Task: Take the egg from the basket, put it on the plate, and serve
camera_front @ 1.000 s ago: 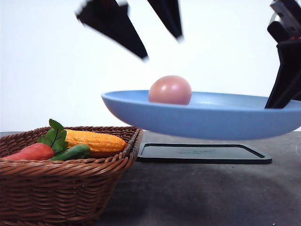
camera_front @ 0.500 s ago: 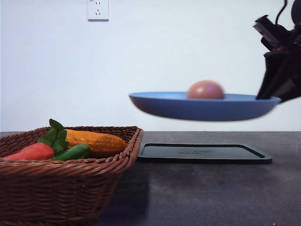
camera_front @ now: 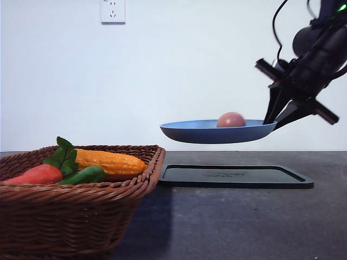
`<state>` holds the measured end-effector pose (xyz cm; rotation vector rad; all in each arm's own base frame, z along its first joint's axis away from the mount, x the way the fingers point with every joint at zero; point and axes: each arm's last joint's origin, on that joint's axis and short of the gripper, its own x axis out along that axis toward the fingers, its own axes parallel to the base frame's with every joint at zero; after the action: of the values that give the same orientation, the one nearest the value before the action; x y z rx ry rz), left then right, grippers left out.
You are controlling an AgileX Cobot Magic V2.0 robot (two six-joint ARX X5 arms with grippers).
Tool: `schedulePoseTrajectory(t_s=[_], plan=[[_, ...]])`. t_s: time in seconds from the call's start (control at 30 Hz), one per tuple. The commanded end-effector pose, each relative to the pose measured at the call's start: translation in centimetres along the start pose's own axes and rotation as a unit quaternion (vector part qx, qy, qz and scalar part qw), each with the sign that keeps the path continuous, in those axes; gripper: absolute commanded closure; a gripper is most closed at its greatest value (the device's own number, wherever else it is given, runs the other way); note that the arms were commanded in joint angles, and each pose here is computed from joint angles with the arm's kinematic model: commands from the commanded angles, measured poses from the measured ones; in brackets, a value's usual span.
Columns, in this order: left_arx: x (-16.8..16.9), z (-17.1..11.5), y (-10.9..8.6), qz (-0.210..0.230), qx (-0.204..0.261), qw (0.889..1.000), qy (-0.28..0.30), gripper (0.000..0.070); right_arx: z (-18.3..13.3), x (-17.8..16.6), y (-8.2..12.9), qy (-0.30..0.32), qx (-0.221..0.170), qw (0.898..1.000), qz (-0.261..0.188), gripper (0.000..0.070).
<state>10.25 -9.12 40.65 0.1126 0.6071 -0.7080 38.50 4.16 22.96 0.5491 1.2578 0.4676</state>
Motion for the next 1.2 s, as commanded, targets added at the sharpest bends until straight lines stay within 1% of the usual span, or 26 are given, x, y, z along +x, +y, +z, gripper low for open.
schedulePoseTrajectory(t_s=[0.0, 0.2, 0.33, 0.47, 0.53, 0.63, 0.7, 0.73, 0.83, 0.9, 0.93, 1.03, 1.17], plan=[[-0.4, 0.5, -0.1, -0.001, 0.004, 1.0, -0.011, 0.0308, 1.3, 0.6, -0.4, 0.001, 0.001, 1.0, 0.005, 0.07], [-0.4, 0.5, -0.1, 0.002, 0.0, 1.0, -0.01, 0.0308, 3.4, 2.4, -2.1, 0.015, 0.021, 1.0, -0.001, 0.07], [-0.3, 0.5, -0.1, 0.002, -0.008, 1.0, -0.01, 0.0308, 3.5, 3.4, -3.2, 0.029, 0.036, 0.999, -0.005, 0.07], [-0.3, 0.5, -0.1, 0.002, -0.011, 1.0, -0.012, 0.0308, 3.5, 4.1, -4.1, 0.038, 0.042, 0.998, -0.015, 0.07], [-0.3, 0.5, -0.1, 0.004, -0.012, 1.0, -0.012, 0.0308, 3.4, 4.3, -4.3, 0.043, 0.044, 0.998, -0.028, 0.07], [-0.3, 0.5, -0.1, 0.005, -0.013, 1.0, -0.012, 0.0308, 3.3, 4.5, -4.7, 0.046, 0.042, 0.996, -0.061, 0.07], [-0.3, 0.5, -0.1, 0.005, -0.015, 1.0, -0.012, 0.0308, 3.2, 4.5, -4.7, 0.047, 0.038, 0.996, -0.072, 0.0695], [-0.3, 0.5, -0.1, 0.005, -0.016, 1.0, -0.012, 0.0308, 3.2, 4.5, -4.7, 0.047, 0.036, 0.996, -0.074, 0.0674], [-0.3, 0.5, -0.1, 0.005, -0.018, 1.0, -0.012, 0.0308, 3.2, 4.5, -4.7, 0.046, 0.035, 0.996, -0.074, 0.0531], [-0.3, 0.5, -0.1, 0.005, -0.019, 1.0, -0.012, 0.0308, 3.2, 4.5, -4.8, 0.046, 0.034, 0.996, -0.074, 0.0455], [-0.3, 0.5, -0.1, 0.005, -0.02, 1.0, -0.013, 0.0308, 3.3, 4.4, -4.8, 0.046, 0.033, 0.996, -0.074, 0.0444], [-0.3, 0.5, -0.1, 0.005, -0.02, 1.0, -0.012, 0.0308, 3.3, 4.2, -4.8, 0.044, 0.026, 0.996, -0.074, 0.0441], [-0.2, 0.6, -0.1, 0.005, -0.02, 1.0, -0.015, 0.031, 3.4, 2.6, -4.1, 0.029, 0.012, 0.997, -0.074, 0.0442]])
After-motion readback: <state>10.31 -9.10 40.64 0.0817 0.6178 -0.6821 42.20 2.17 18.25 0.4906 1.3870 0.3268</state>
